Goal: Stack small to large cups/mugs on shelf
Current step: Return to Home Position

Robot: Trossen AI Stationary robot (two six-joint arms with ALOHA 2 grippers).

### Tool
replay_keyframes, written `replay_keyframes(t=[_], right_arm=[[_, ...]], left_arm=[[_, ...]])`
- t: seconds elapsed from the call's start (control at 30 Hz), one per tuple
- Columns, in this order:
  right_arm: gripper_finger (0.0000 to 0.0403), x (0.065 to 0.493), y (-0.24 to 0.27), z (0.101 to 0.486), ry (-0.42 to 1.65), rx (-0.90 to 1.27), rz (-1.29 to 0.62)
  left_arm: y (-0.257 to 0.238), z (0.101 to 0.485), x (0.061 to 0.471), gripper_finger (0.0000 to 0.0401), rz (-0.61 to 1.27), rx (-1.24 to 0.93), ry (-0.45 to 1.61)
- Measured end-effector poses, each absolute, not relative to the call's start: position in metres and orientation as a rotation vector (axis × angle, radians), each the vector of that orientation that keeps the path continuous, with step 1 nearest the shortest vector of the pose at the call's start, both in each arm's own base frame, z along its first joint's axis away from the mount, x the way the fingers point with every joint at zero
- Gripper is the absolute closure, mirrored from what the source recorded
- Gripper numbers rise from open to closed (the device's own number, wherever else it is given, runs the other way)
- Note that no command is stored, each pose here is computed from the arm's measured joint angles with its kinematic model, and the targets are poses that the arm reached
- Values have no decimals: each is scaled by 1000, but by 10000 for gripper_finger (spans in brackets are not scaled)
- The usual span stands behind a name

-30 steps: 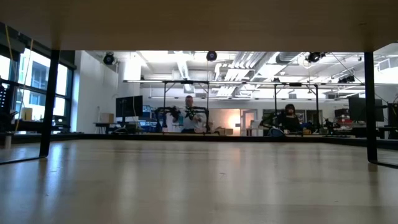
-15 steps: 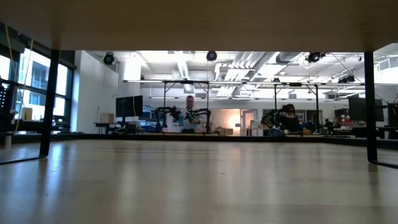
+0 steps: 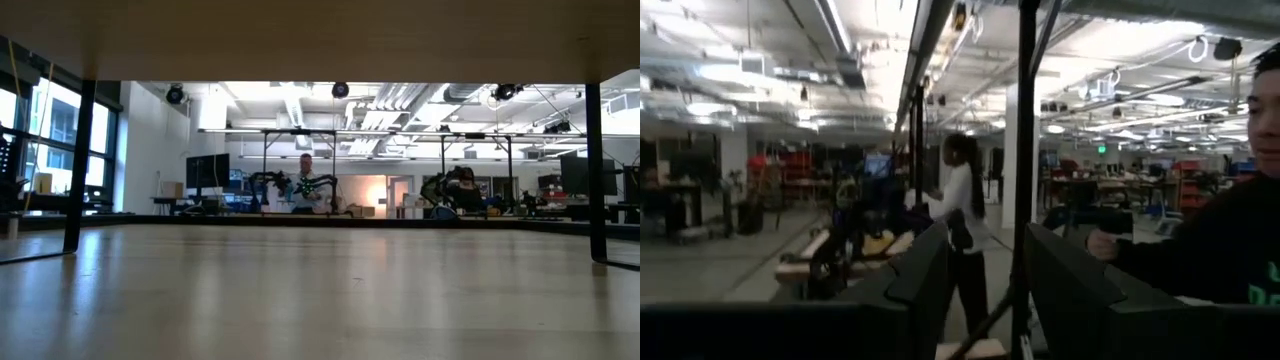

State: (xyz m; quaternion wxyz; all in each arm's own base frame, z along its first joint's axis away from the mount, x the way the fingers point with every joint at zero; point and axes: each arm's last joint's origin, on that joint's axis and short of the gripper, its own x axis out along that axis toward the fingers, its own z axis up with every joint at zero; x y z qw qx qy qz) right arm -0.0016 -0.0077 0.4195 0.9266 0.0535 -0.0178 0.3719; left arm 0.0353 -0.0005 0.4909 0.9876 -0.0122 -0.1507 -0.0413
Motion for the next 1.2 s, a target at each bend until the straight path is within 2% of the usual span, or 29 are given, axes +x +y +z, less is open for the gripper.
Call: replay_keyframes(t=[0.3, 0.63, 1.2], right_arm=[[281, -5, -11, 386, -86, 195, 789], [281, 0, -5, 359, -134, 204, 790], [281, 4, -5, 347, -200, 243, 683]], left_arm=[[6, 465, 62, 277, -86, -101, -229], [6, 442, 73, 277, -151, -118, -169], [4, 370, 64, 277, -137, -118, -144]])
